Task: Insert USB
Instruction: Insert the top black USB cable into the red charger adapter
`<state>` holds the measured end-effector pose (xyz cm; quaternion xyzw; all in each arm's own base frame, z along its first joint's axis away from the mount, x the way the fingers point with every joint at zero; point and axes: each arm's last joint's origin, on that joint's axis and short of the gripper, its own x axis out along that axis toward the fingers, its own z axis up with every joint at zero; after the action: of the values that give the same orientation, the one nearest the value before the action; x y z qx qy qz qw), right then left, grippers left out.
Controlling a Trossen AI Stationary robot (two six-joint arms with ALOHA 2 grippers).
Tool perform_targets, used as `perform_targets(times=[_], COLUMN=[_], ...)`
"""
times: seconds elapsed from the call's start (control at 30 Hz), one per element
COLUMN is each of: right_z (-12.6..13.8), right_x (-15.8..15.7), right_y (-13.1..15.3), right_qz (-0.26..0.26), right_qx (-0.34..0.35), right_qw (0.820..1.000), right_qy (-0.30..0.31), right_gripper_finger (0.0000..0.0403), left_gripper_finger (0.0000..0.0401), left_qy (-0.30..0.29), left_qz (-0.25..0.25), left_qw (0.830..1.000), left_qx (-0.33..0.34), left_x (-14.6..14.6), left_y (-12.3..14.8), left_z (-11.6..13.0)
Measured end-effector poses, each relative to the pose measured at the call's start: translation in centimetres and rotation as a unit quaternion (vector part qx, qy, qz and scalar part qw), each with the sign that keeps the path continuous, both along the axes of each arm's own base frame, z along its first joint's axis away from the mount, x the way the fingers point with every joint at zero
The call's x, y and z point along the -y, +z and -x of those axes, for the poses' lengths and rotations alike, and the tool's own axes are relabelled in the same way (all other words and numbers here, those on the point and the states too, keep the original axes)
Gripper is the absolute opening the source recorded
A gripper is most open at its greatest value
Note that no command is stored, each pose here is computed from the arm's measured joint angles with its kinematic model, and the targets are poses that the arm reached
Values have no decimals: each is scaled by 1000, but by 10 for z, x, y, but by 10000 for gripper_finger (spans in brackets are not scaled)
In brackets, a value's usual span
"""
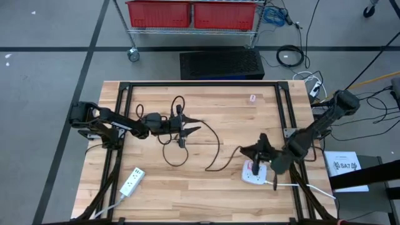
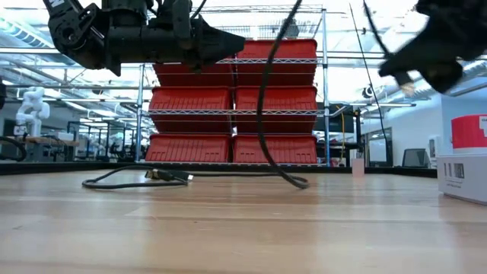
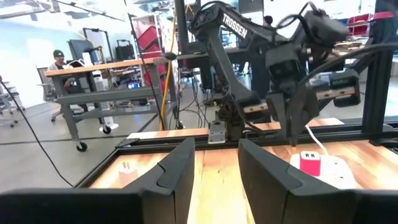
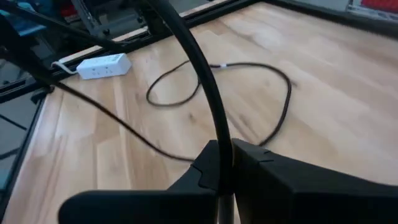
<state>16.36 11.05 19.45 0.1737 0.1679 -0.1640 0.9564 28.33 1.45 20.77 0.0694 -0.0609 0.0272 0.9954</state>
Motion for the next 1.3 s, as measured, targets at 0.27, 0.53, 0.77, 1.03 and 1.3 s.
perform_targets(times=[0.27, 0.53, 0.77, 1.03, 1.3], right_z=[31, 43, 41, 41, 51], right_x=[-16, -25, -27, -32, -39], right_y=[-22, -32, -39, -41, -42], right_qz=[-42, -47, -43, -51, -44], right_qx=[31, 32, 21, 7, 10], right_qw=[999, 998, 999, 998, 997], right_qy=[1, 17, 15, 32, 60], right_gripper_finger=[0, 0, 0, 0, 0], left_gripper_finger=[131, 131, 131, 131, 131], left_qy=[-1, 0, 0, 0, 0], left_qz=[8, 13, 13, 13, 13], left_qw=[1000, 1000, 1000, 1000, 1000], left_qx=[0, 0, -1, -1, -2], left_x=[0, 0, 0, 0, 0], left_y=[0, 0, 0, 0, 0], left_z=[0, 0, 0, 0, 0])
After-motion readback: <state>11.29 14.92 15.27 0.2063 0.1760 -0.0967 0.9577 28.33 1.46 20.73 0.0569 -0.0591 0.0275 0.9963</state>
